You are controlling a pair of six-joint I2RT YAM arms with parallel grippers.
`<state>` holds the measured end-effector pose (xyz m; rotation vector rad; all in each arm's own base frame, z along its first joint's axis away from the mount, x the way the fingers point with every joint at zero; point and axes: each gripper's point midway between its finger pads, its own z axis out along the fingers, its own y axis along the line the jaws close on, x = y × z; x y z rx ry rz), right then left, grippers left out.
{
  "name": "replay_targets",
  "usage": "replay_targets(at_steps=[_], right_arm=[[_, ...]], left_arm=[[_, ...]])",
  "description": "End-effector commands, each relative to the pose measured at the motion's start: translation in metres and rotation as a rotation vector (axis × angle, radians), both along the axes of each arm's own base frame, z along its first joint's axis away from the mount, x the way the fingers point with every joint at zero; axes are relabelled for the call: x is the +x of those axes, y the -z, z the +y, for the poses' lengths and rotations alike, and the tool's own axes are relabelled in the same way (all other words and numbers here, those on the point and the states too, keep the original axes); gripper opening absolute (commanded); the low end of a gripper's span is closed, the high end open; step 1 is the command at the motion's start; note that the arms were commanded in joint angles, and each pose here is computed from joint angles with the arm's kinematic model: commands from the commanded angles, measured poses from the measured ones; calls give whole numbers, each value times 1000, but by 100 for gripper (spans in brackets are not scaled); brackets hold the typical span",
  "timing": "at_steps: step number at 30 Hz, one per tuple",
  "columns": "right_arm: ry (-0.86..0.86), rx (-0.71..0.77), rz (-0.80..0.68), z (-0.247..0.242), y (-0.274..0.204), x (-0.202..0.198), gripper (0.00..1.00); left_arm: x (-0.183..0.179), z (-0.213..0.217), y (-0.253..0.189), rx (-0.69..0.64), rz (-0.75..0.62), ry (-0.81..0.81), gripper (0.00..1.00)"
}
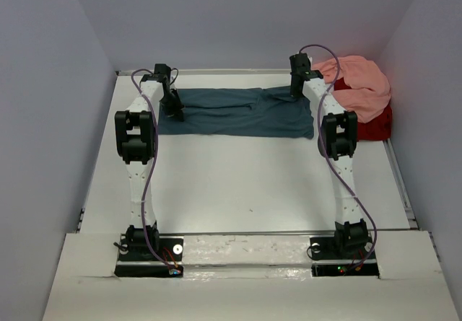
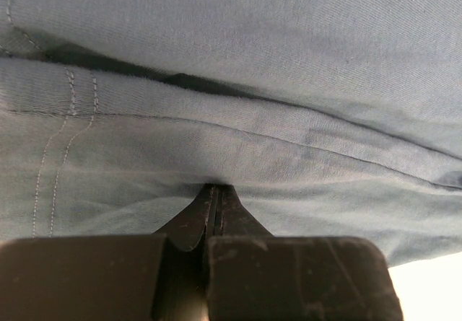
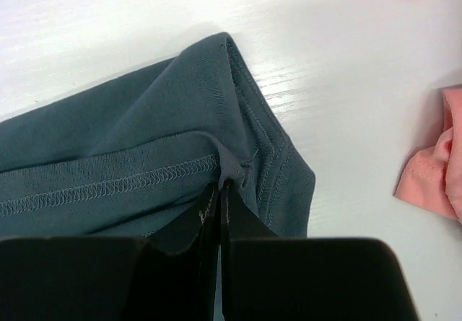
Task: Fold and stack the t-shirts
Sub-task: Fold the other side of the tshirt into a rectangle
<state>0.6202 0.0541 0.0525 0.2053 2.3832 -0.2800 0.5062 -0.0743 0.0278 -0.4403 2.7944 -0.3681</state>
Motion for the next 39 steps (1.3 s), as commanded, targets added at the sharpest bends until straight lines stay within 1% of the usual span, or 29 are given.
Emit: replay_targets(at_steps=[1, 3, 4, 5, 6, 7, 8, 9, 10, 11, 16, 18, 19, 21, 22, 23, 25, 26, 27, 30, 31, 33, 34, 35, 36, 37, 38, 39], right_arm=[[31, -13, -193, -8, -66, 23, 4], [30, -9, -207, -7, -66, 26, 13], [25, -1, -214, -5, -67, 28, 19], [23, 6, -223, -4, -68, 31, 33], [19, 16, -227, -2, -69, 32, 39], [19, 31, -238, 0, -72, 34, 48], [24, 39, -240, 1, -71, 34, 64], [30, 47, -250, 1, -75, 35, 69], [34, 63, -261, 3, -76, 36, 72], [37, 71, -262, 4, -75, 35, 78], [38, 127, -290, 11, -87, 34, 80], [53, 178, -313, 5, -100, 34, 80], [55, 203, -310, 8, -99, 32, 80], [65, 303, -345, 1, -118, 31, 80], [68, 349, -345, 0, -115, 30, 80], [53, 440, -366, 6, -131, 28, 80], [56, 516, -381, 0, -141, 26, 79], [15, 601, -379, 16, -150, 22, 77], [18, 633, -376, 15, -154, 20, 77], [11, 736, -320, 31, -160, 6, 76], [19, 788, -260, 40, -150, -4, 75], [1, 836, -227, 49, -149, -13, 69], [-23, 877, -210, 56, -148, -17, 62], [-28, 904, -195, 61, -145, -20, 51], [-25, 922, -165, 64, -135, -24, 19], [-25, 943, -152, 67, -134, -26, 5], [-41, 970, -131, 72, -132, -29, 0], [-45, 979, -122, 74, -131, -30, 0]], left_arm=[[-12, 1, 20, 15, 65, 16, 0], [-13, 1, 21, 17, 68, 17, 0], [-13, 2, 21, 19, 68, 17, 0], [-14, 2, 21, 19, 71, 17, 0], [-14, 2, 21, 19, 71, 18, 0], [-14, 2, 21, 19, 71, 18, 0], [-14, 2, 21, 21, 71, 18, 0], [-14, 2, 21, 19, 69, 18, 0], [-14, 2, 21, 20, 70, 19, 0], [-14, 2, 21, 19, 72, 18, 0], [-13, 2, 19, 19, 66, 17, 0], [-13, 1, 18, 18, 65, 15, 0], [-13, 1, 18, 16, 66, 14, 0], [-12, 1, 16, 16, 62, 14, 0], [-12, 1, 16, 16, 61, 14, 0], [-12, 1, 16, 16, 61, 15, 0], [-12, 1, 15, 17, 58, 14, 0], [-12, 1, 15, 18, 59, 15, 0], [-12, 1, 15, 18, 58, 15, 0], [-13, 1, 15, 14, 58, 13, 0], [-13, 1, 14, 12, 55, 14, 0], [-12, 0, 12, 9, 49, 14, 0], [-12, 0, 11, 9, 46, 14, 0], [-12, 0, 11, 9, 46, 14, 0], [-10, 0, 8, 7, 40, 15, 0], [-10, -1, 9, 6, 41, 17, 0], [-10, -1, 8, 6, 40, 17, 0], [-9, -1, 7, 6, 37, 17, 0]])
